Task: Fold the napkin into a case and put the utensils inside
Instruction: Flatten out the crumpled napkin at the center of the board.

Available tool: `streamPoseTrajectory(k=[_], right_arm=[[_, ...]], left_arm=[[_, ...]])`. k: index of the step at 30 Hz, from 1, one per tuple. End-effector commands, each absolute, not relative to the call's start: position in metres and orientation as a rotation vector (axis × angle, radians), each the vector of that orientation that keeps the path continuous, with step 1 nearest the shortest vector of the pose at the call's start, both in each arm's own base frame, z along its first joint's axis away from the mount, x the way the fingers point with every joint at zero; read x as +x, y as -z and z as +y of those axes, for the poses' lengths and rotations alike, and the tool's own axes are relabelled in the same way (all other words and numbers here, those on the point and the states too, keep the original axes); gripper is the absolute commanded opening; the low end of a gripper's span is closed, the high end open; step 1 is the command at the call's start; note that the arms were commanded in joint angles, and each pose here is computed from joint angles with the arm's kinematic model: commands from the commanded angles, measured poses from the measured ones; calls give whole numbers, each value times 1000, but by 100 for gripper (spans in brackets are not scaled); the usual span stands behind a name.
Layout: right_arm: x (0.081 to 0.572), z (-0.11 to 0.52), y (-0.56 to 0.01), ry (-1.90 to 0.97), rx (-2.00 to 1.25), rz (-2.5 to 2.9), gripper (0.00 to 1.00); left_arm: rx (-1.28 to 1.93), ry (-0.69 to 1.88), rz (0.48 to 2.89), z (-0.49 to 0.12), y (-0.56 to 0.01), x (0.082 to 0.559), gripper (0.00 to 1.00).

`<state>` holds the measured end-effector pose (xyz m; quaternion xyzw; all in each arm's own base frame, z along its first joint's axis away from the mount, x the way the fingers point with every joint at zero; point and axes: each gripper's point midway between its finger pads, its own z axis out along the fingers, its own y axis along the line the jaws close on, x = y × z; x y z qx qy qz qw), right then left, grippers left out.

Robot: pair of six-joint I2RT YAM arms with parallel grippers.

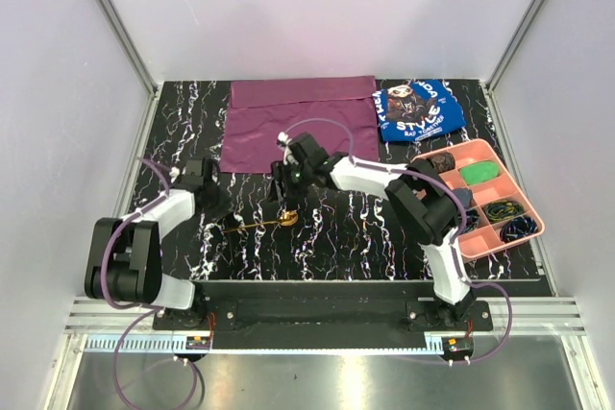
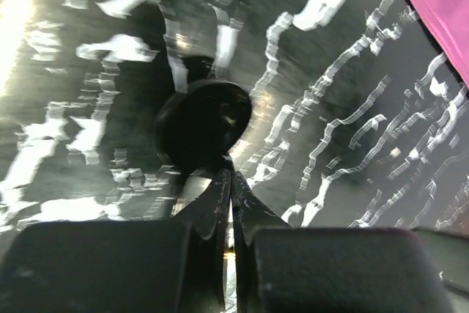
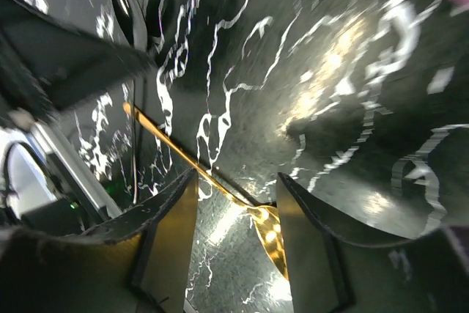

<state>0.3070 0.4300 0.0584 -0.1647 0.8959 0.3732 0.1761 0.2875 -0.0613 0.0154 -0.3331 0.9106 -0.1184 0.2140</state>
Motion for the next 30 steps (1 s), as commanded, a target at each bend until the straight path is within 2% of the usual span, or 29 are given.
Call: streamPoseTrajectory(k=[1, 11, 18, 21, 24, 26, 28, 30], right_arm=[[298, 453, -66, -1133, -533, 2493, 52], [249, 459, -38, -1134, -593, 2581, 47], [216, 466, -41, -1199, -592, 2591, 42], [205, 468, -48, -1261, -576, 2579, 40], [203, 468, -60, -1280, -573, 2554, 40], [222, 462, -71, -1237, -536, 2520, 42], [248, 449, -84, -1145, -432, 2506, 51], [293, 413, -89, -956, -257, 2509, 59]], left_arm=[[-1054, 214, 2509, -38, -9, 266, 2], [-1215, 169, 2443, -20, -10, 230, 2], [-1205, 202, 2398, -17, -32, 232, 1], [-1127, 231, 2337, -16, -56, 246, 4], [-1012, 269, 2281, -16, -87, 276, 20], [-938, 322, 2252, -20, -107, 304, 39], [-912, 320, 2241, -19, -114, 323, 50], [-905, 313, 2249, -18, -119, 351, 54]])
